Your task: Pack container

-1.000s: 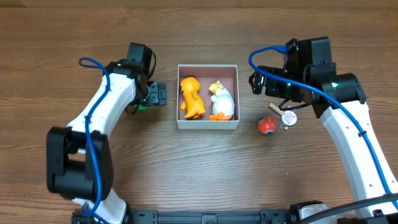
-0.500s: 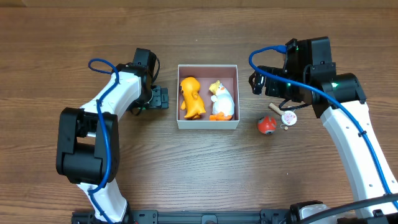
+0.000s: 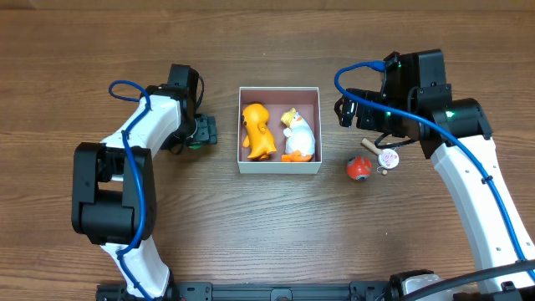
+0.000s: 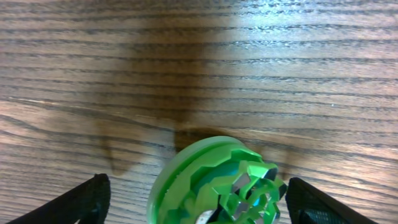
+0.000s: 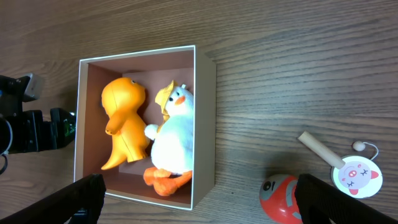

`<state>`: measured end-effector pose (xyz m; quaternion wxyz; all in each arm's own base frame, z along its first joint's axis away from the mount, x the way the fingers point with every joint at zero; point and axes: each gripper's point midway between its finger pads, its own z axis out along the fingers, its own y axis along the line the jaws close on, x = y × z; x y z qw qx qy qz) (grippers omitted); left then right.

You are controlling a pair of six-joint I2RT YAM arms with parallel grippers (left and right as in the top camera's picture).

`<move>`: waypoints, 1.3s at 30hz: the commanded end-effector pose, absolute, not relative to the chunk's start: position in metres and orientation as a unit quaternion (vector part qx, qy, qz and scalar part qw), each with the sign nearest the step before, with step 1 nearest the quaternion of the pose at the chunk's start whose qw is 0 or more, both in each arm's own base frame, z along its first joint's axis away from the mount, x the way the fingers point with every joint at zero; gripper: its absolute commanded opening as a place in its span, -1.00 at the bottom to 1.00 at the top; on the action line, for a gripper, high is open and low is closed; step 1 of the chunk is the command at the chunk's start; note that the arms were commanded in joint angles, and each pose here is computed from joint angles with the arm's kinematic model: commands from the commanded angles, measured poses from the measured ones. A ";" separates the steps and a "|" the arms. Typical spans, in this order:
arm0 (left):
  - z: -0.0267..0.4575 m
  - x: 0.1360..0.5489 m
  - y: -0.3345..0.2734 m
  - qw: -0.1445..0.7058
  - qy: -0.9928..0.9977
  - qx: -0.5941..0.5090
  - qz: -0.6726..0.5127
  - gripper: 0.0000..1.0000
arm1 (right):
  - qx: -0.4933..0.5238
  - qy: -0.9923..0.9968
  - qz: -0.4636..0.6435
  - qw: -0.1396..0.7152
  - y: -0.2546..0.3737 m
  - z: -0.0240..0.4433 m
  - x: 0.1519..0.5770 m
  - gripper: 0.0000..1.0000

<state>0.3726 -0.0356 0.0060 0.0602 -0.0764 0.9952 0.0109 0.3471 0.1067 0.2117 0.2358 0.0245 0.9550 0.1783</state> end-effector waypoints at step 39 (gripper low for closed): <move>0.008 0.398 -0.045 0.101 0.992 -0.075 -0.016 0.93 | 0.020 0.951 0.184 0.249 0.110 0.222 0.351 1.00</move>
